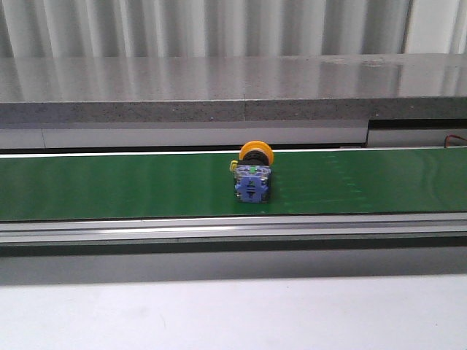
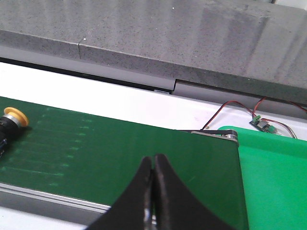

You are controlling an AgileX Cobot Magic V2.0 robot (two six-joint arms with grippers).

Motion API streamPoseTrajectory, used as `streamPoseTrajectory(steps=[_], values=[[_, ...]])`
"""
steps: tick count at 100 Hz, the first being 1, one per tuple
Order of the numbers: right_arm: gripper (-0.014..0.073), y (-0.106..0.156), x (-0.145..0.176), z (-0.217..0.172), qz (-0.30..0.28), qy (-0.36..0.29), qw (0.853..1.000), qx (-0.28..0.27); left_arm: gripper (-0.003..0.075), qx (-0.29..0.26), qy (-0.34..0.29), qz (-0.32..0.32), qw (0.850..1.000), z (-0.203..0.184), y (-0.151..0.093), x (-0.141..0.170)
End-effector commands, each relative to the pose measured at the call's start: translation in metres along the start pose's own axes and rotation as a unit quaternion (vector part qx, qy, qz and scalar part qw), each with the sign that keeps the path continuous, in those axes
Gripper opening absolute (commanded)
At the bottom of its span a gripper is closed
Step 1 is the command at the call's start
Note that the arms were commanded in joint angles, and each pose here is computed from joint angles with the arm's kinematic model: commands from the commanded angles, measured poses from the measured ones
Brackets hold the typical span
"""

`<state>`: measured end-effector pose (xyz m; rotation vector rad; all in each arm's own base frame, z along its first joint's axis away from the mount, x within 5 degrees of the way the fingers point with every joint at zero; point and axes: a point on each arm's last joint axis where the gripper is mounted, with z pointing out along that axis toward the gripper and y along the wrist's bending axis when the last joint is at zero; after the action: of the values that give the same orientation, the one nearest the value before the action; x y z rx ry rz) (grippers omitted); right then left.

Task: Move button from right to left
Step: 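Position the left gripper above the button riding along the belt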

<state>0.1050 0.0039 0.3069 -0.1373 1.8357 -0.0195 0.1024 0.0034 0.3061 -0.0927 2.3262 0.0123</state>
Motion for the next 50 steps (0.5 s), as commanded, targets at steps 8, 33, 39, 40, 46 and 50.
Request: streamPoseTrajectory(steps=[8, 33, 39, 40, 46, 50], values=[[-0.0068, -0.004, -0.015, -0.004, -0.002, -0.044, 0.999, 0.018, 0.0674, 0.006, -0.07, 0.003, 0.998, -0.007, -0.002, -0.019], [-0.0068, -0.004, -0.015, -0.004, -0.002, -0.044, 0.999, 0.018, 0.0671, 0.041, -0.102, -0.027, 0.994, -0.008, -0.007, -0.025], [-0.0068, -0.004, -0.015, -0.004, -0.002, -0.044, 0.999, 0.018, 0.0671, 0.05, -0.1, -0.036, 0.993, -0.008, -0.009, -0.025], [-0.0068, -0.004, -0.015, -0.004, -0.002, -0.044, 0.999, 0.018, 0.0671, 0.052, -0.1, -0.038, 0.993, -0.008, -0.009, -0.025], [-0.0068, -0.004, -0.015, -0.004, -0.002, -0.044, 0.999, 0.018, 0.0671, 0.062, -0.094, -0.047, 0.993, -0.007, -0.011, -0.026], [-0.0068, -0.004, -0.015, -0.004, -0.002, -0.044, 0.999, 0.018, 0.0671, 0.069, -0.088, -0.047, 0.993, -0.006, -0.013, -0.028]])
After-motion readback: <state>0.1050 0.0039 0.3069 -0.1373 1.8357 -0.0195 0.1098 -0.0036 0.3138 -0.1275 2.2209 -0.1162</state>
